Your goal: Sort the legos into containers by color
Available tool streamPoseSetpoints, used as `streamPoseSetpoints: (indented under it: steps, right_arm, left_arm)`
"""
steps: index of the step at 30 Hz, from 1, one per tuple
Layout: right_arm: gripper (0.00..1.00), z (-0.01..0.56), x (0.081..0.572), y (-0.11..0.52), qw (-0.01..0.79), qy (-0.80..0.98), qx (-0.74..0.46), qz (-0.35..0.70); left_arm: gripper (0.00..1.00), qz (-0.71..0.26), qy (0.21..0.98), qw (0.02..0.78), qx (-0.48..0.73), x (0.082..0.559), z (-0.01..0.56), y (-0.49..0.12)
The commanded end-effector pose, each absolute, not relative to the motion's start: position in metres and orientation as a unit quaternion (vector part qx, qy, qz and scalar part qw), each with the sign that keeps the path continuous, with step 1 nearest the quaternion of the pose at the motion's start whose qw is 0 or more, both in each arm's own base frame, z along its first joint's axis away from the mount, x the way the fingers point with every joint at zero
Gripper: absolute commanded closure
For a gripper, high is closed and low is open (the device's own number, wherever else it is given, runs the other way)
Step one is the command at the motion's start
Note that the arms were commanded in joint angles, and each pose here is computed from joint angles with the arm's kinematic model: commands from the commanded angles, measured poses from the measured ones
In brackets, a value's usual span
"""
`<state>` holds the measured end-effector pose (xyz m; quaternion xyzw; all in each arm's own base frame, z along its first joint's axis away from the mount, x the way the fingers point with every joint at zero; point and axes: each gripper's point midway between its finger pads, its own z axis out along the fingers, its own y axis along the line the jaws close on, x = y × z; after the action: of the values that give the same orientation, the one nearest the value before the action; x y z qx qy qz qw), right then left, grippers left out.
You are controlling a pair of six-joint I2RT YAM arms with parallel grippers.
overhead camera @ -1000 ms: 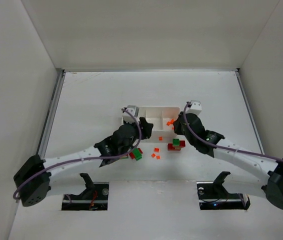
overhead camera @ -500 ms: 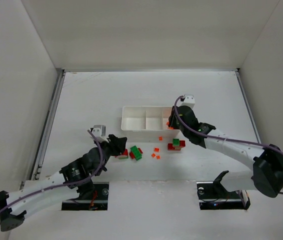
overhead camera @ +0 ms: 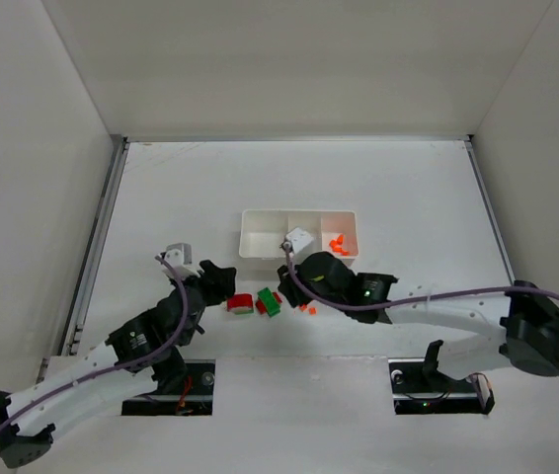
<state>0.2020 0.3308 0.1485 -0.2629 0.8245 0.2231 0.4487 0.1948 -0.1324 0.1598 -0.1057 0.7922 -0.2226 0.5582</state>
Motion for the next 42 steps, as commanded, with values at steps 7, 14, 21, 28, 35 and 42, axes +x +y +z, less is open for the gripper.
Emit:
streamPoseSetpoints:
  steps: [7, 14, 21, 28, 35, 42]
  right_arm:
    - [0.3, 0.134, 0.184, 0.412, 0.385, 0.788, -0.383, 0.289]
    - [0.22, 0.121, 0.177, 0.438, 0.371, 0.769, -0.44, 0.276]
    - [0.2, 0.116, 0.182, 0.458, 0.369, 0.756, -0.47, 0.267]
    - [0.2, 0.092, 0.175, 0.468, 0.332, 0.761, -0.493, 0.26]
    - [0.22, 0.076, 0.178, 0.465, 0.327, 0.768, -0.498, 0.235]
    - [0.47, 0.076, 0.18, 0.475, 0.343, 0.764, -0.494, 0.232]
  left_arm:
    - [0.44, -0.236, 0.723, 0.601, -0.246, 0.22, 0.25, -0.089]
    - [0.43, -0.238, 0.713, 0.596, -0.282, 0.223, 0.245, -0.075]
    - [0.43, -0.203, 0.717, 0.587, -0.317, 0.231, 0.231, -0.056]
    - [0.41, -0.21, 0.735, 0.552, -0.333, 0.239, 0.209, -0.056]
    - [0.41, -0.215, 0.735, 0.541, -0.348, 0.24, 0.201, -0.048]
    - [0.42, -0.212, 0.739, 0.537, -0.348, 0.239, 0.195, -0.045]
